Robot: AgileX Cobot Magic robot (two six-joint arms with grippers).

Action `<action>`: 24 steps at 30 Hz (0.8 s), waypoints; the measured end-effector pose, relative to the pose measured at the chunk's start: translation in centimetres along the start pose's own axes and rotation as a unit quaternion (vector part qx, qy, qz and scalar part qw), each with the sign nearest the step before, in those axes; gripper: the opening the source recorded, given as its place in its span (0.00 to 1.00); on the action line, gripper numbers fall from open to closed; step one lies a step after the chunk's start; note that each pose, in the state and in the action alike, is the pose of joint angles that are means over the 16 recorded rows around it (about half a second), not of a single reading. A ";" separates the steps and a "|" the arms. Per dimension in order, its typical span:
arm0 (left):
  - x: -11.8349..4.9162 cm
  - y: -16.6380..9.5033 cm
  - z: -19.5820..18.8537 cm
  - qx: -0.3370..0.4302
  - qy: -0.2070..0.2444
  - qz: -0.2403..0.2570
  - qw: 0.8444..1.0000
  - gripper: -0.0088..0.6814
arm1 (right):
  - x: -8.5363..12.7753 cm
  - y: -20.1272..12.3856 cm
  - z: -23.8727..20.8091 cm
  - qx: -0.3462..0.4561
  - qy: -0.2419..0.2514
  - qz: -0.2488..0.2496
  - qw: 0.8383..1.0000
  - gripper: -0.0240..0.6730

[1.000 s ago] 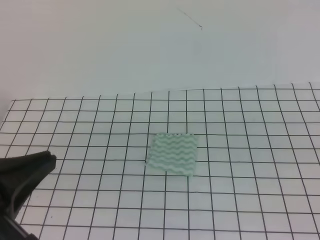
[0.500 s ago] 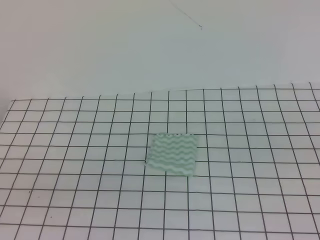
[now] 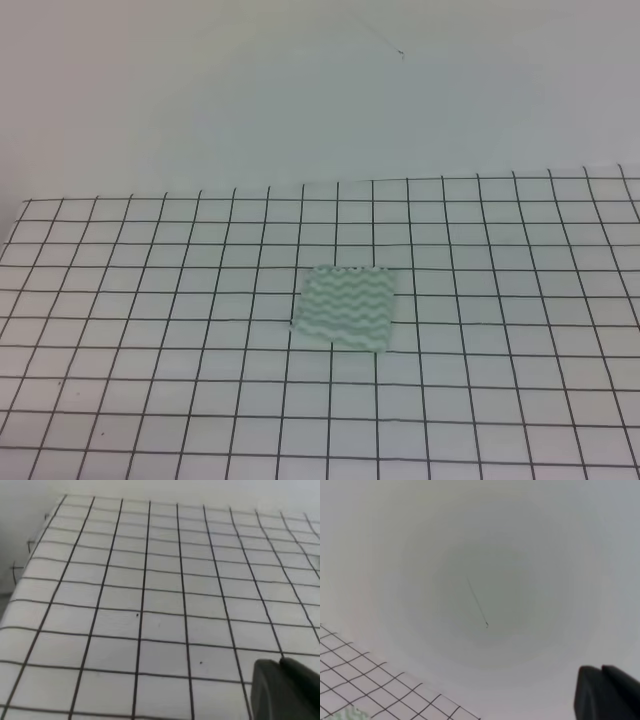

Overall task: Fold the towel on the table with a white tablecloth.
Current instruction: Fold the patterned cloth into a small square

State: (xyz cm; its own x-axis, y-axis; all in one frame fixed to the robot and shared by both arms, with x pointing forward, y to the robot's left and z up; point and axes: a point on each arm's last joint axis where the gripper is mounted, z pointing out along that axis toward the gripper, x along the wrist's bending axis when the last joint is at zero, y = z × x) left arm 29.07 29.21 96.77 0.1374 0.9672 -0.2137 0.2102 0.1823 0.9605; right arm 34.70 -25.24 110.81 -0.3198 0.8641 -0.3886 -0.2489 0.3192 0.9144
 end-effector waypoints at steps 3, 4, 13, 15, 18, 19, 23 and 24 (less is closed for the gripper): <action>0.2 -0.6 0.1 0.013 0.006 -0.006 1.000 0.01 | 0.1 -0.2 0.0 0.004 0.002 0.000 1.000 0.03; 0.2 -0.7 0.2 0.015 0.006 -0.007 1.000 0.01 | 0.1 -0.3 0.0 0.005 0.002 0.000 1.000 0.03; 0.2 -0.7 0.2 0.014 0.006 -0.008 1.000 0.01 | 0.4 -0.9 -0.1 0.023 0.009 0.000 1.000 0.03; 0.2 -0.8 0.2 0.014 0.006 -0.008 1.000 0.01 | 0.3 -1.0 -0.1 0.025 0.008 0.000 1.000 0.03; 0.2 -0.8 0.2 0.014 0.006 -0.008 1.000 0.01 | 0.1 -0.9 -0.4 0.026 -0.002 -0.003 1.000 0.03; 0.2 -0.8 0.2 0.014 0.006 -0.007 1.000 0.01 | 0.0 -0.9 -0.6 0.028 -0.007 -0.004 1.000 0.03; 0.2 -0.8 0.2 0.014 0.006 -0.004 1.000 0.01 | -0.6 -1.2 -1.6 0.046 -0.032 0.001 0.998 0.03; 0.2 -0.8 0.2 0.014 0.006 -0.004 1.000 0.01 | -0.7 -1.3 -1.9 0.053 -0.040 0.004 0.998 0.03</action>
State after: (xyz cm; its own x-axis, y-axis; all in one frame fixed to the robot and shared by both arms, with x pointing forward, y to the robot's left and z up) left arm 29.12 29.22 95.96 0.1240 0.9679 -0.2186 0.2391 0.1847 0.9533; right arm 33.51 -27.00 109.69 -0.2466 0.8934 -0.3755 -0.1476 0.3483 0.9257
